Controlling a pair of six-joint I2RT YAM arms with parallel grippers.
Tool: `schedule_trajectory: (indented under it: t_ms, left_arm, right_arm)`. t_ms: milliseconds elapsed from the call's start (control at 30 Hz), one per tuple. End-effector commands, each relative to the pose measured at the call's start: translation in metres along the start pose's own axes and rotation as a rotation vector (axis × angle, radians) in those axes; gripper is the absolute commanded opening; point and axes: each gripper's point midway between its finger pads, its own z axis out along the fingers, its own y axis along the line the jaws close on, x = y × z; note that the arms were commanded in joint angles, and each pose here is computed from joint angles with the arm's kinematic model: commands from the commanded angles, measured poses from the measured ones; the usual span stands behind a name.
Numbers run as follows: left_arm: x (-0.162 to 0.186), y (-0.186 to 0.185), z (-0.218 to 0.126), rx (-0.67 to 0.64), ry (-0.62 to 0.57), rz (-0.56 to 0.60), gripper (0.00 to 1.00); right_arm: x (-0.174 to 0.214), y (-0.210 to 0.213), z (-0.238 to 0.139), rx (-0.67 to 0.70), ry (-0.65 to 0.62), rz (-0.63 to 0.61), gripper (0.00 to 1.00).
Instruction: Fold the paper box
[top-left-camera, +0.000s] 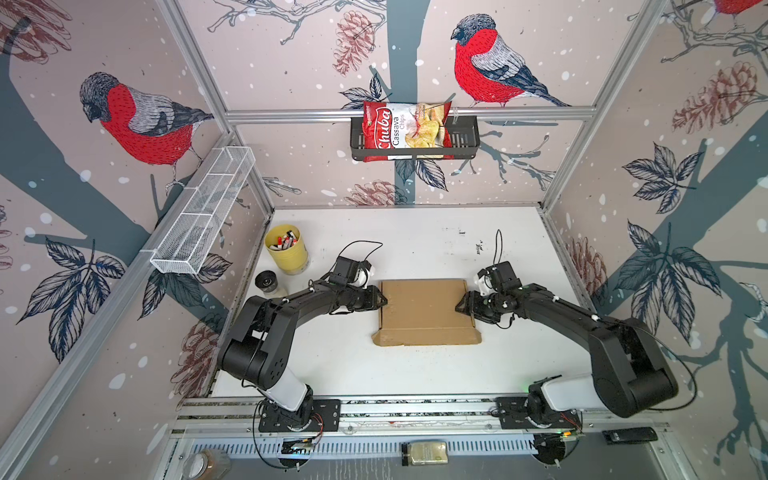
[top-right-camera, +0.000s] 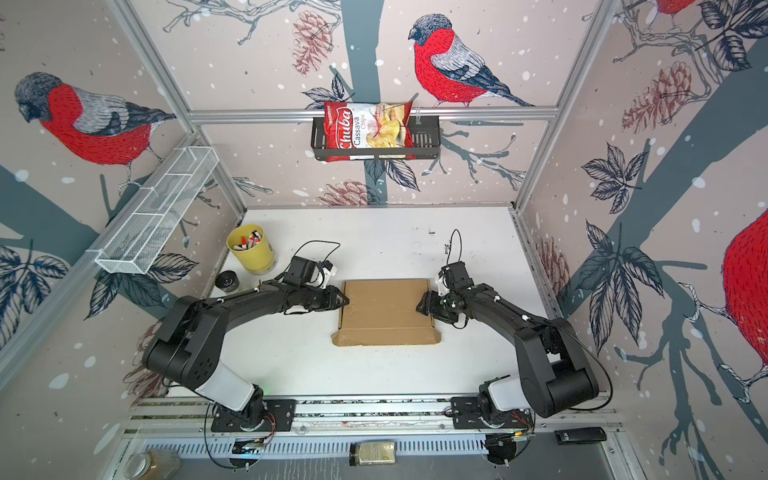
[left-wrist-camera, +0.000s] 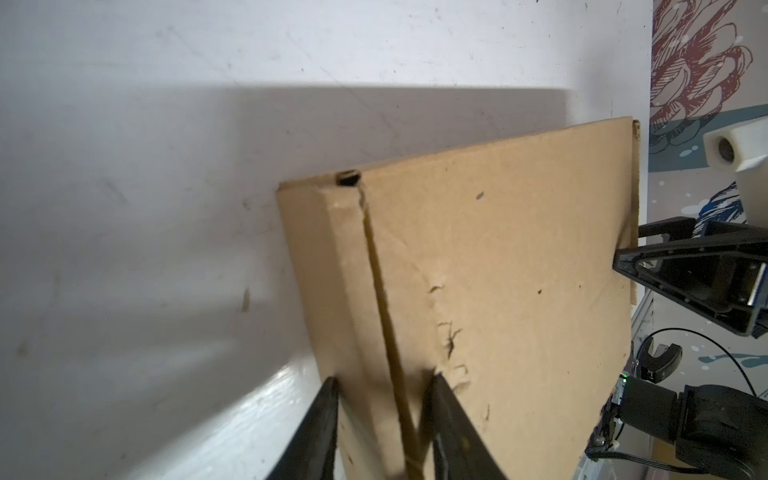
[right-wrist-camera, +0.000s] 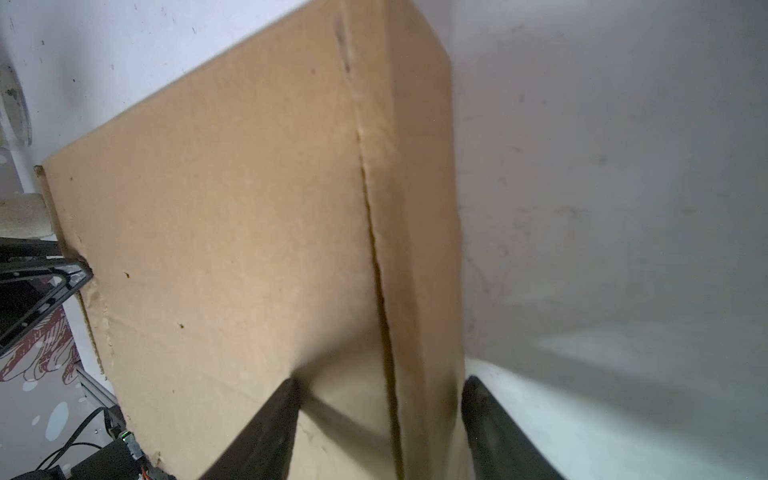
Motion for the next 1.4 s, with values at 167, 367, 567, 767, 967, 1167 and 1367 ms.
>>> schedule_trajectory:
  t_ms: [167,367,567,767,967,1167,1367]
  left_arm:
    - [-0.028,-0.024,-0.037,0.054,-0.107,0.001,0.83]
    - [-0.013,-0.013,-0.008,0.035,-0.080,-0.047,0.84]
    - [-0.004,0.013,0.005,-0.046,-0.101,-0.087,0.71]
    - [0.013,0.052,0.009,-0.090,-0.075,-0.202,0.47]
    - [0.025,0.065,0.011,-0.104,-0.048,-0.246,0.39]
    - [0.039,0.079,0.013,-0.130,-0.005,-0.308,0.35]
    - [0.041,0.083,0.013,-0.139,0.005,-0.324,0.34]
  right_arm:
    - [-0.035,0.012,-0.041,-0.156,-0.171,0.019,0.85]
    - [-0.038,0.002,-0.043,-0.234,-0.195,0.071,0.86]
    - [-0.024,-0.008,-0.029,-0.237,-0.157,0.094,0.89]
    - [-0.015,-0.006,-0.023,-0.284,-0.133,0.101,0.91]
    - [-0.003,0.000,-0.014,-0.332,-0.085,0.095,0.93]
    - [-0.001,-0.001,-0.004,-0.357,-0.057,0.107,0.95]
    - [-0.005,0.002,0.003,-0.387,-0.036,0.109,0.95]
